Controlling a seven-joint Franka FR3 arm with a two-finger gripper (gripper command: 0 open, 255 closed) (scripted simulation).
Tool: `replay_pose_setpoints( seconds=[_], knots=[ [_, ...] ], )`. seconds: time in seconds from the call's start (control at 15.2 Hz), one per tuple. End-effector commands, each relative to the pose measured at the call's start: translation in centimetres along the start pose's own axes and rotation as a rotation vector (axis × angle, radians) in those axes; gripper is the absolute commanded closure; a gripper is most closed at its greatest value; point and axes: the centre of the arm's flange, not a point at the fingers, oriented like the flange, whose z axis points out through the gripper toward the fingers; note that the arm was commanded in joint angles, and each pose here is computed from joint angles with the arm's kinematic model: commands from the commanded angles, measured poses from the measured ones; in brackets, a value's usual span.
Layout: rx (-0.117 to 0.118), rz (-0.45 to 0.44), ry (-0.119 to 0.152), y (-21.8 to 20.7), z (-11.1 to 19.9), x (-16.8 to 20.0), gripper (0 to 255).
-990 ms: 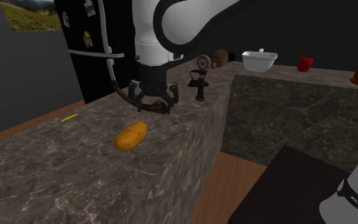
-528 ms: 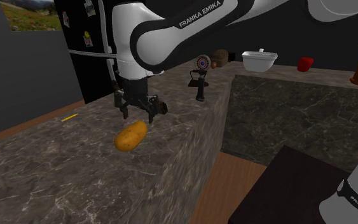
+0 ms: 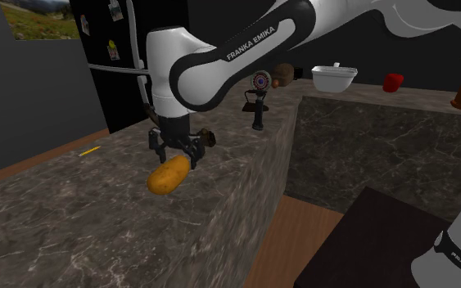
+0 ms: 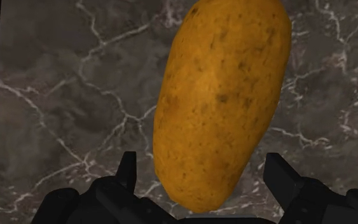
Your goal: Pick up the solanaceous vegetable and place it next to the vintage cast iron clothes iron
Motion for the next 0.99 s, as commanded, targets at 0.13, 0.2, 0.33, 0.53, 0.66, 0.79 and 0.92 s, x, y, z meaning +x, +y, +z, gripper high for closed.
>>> replay_pose_setpoints(
  seconds=[0.13,0.2,0.33,0.53,0.66,0.79,0.92],
  knots=[
    [0.0,0.0,0.0,-0.04,0.17,0.01,0],
    [0.0,0.0,0.0,-0.04,0.17,0.01,0],
    [0.0,0.0,0.0,-0.04,0.17,0.01,0],
    [0.0,0.0,0.0,-0.04,0.16,0.01,255],
    [0.0,0.0,0.0,-0.04,0.14,0.03,255],
    [0.0,0.0,0.0,-0.04,0.13,0.03,255],
    [0.0,0.0,0.0,-0.03,0.14,0.03,255]
  ],
)
